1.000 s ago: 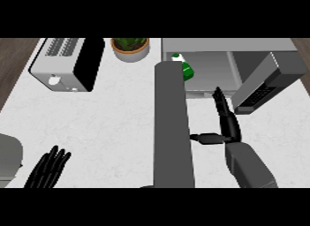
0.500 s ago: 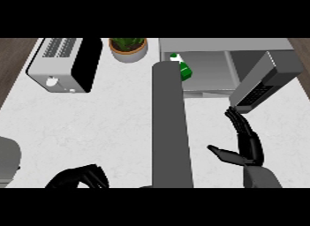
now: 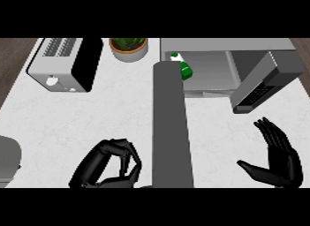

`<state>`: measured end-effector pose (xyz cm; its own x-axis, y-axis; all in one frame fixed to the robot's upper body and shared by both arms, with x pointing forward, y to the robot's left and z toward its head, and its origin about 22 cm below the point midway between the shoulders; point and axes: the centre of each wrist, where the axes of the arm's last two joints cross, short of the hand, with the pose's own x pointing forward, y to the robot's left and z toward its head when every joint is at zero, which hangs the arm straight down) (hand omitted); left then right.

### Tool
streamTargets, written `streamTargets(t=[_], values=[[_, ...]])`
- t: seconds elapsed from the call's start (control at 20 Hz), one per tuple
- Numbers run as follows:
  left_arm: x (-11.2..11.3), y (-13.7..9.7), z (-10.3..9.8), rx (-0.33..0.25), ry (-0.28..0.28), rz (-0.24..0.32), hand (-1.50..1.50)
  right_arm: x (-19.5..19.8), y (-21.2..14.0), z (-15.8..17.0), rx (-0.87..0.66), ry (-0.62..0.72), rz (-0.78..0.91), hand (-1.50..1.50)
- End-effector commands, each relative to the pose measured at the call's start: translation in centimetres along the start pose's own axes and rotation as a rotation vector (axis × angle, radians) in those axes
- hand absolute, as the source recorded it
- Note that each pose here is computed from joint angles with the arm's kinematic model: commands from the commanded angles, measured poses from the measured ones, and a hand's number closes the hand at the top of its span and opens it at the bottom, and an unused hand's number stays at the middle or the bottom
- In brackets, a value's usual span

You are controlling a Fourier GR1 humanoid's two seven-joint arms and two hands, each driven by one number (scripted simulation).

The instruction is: Pick up the milk, place it into the microwave and close the microwave

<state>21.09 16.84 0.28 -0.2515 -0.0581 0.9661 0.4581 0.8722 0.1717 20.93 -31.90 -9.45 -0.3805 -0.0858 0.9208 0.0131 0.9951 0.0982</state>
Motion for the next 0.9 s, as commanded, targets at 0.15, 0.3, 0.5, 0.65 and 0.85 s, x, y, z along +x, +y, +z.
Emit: streamTargets(t=[0.15,0.3,0.5,0.65,0.85], values=[[-1.3,-2.5,-6.0,-0.119,0.015,-0.06,1.5,5.0,-5.0,0.3,-0.018,-0.008,0.058,-1.5],[-1.3,-5.8,-7.8,-0.168,-0.065,-0.137,1.5,5.8,-3.5,-0.9,0.02,-0.042,0.08,-1.5],[-0.8,-7.9,-11.0,-0.217,0.022,-0.179,1.5,6.1,-4.0,-0.6,0.019,-0.081,0.051,-1.5],[-1.6,-8.8,-12.1,-0.193,0.072,-0.223,1.5,7.7,-3.3,-0.5,0.067,-0.089,0.045,-1.5],[-3.4,-10.5,-11.2,-0.257,0.155,-0.172,1.5,9.9,-3.9,-3.9,0.103,-0.122,-0.001,-1.5]])
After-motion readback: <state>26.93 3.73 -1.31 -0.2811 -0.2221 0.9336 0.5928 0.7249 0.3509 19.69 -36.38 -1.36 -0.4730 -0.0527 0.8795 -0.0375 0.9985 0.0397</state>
